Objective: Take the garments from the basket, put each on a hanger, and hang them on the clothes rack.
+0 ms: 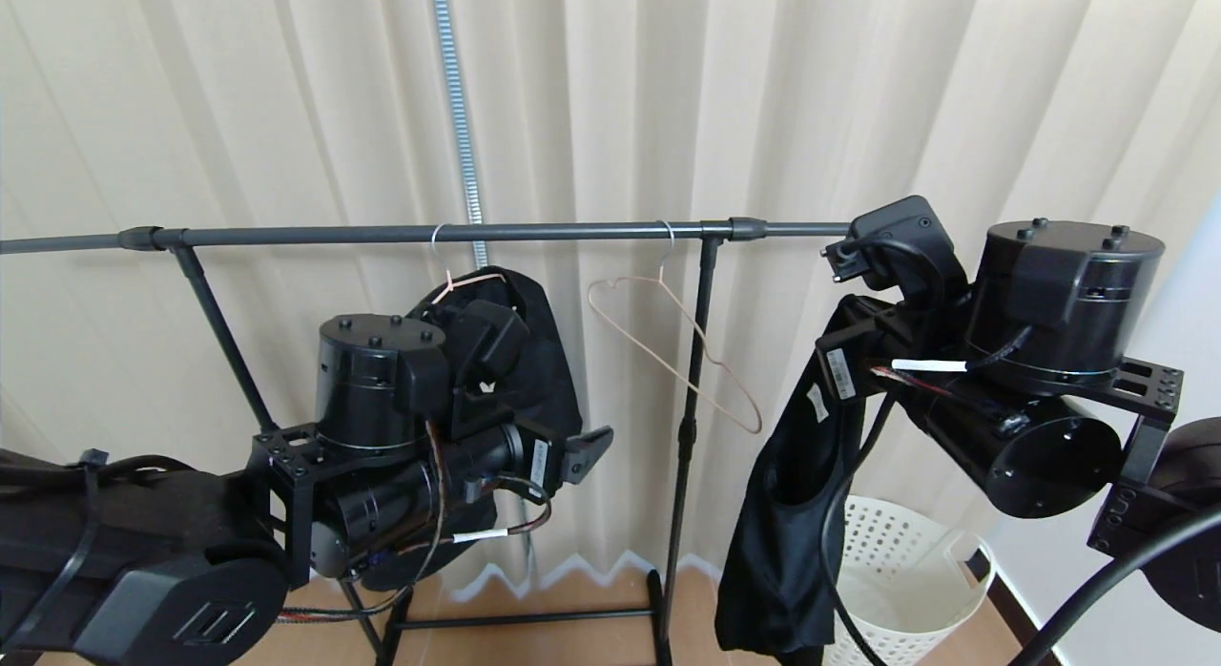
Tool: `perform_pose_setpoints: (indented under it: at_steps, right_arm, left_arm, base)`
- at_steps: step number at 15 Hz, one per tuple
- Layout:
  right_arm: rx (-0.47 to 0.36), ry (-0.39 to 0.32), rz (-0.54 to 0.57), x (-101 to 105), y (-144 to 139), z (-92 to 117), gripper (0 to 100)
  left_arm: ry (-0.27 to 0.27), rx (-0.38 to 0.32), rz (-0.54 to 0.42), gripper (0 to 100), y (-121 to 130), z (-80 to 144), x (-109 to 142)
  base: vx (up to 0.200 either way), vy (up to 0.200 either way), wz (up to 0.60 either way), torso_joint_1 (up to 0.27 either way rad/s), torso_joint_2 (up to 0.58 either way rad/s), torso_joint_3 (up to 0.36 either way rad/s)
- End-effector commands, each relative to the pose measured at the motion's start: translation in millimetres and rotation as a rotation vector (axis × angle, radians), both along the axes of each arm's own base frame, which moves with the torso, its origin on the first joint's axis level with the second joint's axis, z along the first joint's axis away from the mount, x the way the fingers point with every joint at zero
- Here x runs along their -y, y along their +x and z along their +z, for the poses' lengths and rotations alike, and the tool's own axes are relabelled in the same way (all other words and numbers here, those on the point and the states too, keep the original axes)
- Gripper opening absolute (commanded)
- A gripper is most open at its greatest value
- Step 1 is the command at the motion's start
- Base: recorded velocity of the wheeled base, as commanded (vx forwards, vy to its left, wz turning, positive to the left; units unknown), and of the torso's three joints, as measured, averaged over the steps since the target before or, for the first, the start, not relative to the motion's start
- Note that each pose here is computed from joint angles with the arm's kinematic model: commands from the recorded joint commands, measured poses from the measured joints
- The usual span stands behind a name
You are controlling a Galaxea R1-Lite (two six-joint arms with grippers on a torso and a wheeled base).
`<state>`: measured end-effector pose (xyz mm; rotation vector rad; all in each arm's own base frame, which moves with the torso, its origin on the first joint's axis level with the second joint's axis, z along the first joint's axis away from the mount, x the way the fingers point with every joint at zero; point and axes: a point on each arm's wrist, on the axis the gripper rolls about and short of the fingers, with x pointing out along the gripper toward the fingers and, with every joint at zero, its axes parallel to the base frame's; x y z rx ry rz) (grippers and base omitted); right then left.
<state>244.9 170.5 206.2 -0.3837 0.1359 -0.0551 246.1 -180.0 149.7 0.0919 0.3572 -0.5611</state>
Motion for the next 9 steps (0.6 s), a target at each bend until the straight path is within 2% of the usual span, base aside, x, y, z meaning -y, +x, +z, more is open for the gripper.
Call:
perform_pose_setpoints:
  at_steps: [1, 7, 9]
  right_arm:
    - [0.004, 0.003, -0.002, 1, -1, 1, 0]
    - [0.008, -0.011, -0.037, 11, 4, 4, 0]
    - [0.008, -0.011, -0.034, 11, 4, 4, 0]
  left_arm:
    - [0.024, -0.031, -0.006, 100, -1, -12, 2]
    - [0.024, -0.017, -0.027, 100, -6, -17, 14]
    - [0.032, -0.025, -0.024, 100, -4, -21, 16]
  base:
    - [0.000, 0.000, 0.00, 0.000, 0.00, 0.000]
    - [0.000, 0.000, 0.00, 0.000, 0.00, 0.000]
    - [0.000, -0.200, 0.00, 0.005, 0.00, 0.005]
